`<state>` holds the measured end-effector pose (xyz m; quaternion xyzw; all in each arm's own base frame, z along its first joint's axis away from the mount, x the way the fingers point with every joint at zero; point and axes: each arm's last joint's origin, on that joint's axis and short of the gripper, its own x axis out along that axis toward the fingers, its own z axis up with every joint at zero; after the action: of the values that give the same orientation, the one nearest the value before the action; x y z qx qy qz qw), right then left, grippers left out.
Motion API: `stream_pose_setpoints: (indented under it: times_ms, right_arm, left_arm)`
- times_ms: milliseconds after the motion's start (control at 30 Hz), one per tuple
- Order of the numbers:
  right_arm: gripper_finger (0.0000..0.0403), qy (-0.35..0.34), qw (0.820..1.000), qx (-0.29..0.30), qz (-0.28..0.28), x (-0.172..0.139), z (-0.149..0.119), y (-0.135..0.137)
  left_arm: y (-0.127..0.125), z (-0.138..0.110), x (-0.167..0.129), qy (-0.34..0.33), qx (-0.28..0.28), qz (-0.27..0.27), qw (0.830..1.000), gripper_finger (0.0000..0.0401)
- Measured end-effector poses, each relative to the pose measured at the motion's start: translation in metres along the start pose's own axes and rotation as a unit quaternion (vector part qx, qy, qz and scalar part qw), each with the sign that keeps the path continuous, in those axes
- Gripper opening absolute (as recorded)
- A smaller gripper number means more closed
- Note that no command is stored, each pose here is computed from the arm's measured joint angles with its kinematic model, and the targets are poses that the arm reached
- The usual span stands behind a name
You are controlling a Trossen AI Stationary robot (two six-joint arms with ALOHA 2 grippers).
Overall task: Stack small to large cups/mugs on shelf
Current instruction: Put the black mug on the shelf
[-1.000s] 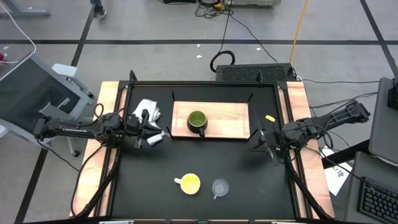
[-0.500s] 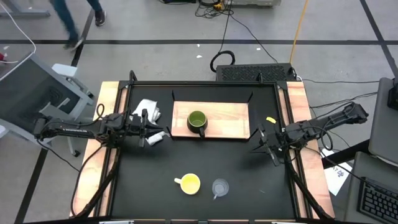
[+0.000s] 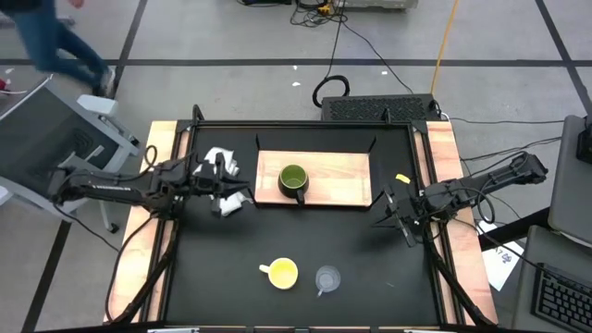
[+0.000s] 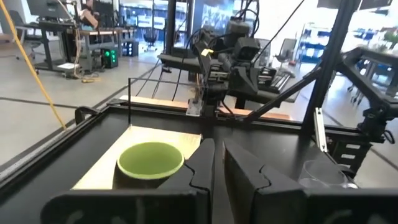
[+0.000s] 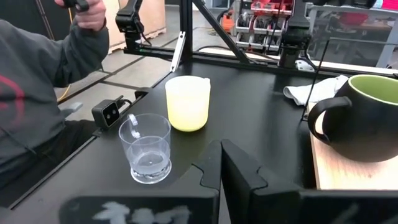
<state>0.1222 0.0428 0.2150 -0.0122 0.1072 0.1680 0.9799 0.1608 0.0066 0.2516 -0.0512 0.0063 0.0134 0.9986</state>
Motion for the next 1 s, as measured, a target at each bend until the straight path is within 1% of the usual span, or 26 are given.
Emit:
stream_pose_setpoints:
  times_ms: [167, 367, 467, 600, 800, 1000]
  right_arm:
    - [0.0, -0.005, 1.0, 0.0, 0.0, 0.0, 0.001, 0.0]
    - [0.0, -0.007, 1.0, -0.002, 0.0, 0.0, 0.001, 0.0]
    - [0.0, -0.007, 1.0, -0.006, 0.002, 0.0, 0.001, 0.0]
    - [0.0, -0.013, 0.999, -0.014, 0.026, -0.002, 0.002, 0.002]
    - [0.0, -0.026, 0.999, -0.022, 0.026, -0.008, 0.004, 0.002]
    - [0.0, -0.027, 0.999, -0.022, 0.026, -0.014, 0.003, 0.002]
  left_arm:
    - [0.002, 0.023, 0.024, 0.007, 0.007, -0.007, 1.0, 0.0033]
    - [0.006, 0.036, 0.051, 0.018, 0.0, -0.003, 1.0, 0.0033]
    - [0.01, 0.036, 0.064, 0.028, 0.0, 0.002, 1.0, 0.0032]
    - [0.018, 0.036, 0.08, 0.024, -0.014, -0.022, 0.999, 0.0032]
    - [0.03, 0.036, 0.098, 0.04, -0.036, -0.028, 0.998, 0.0032]
    - [0.036, 0.041, 0.11, 0.045, -0.039, -0.033, 0.998, 0.0032]
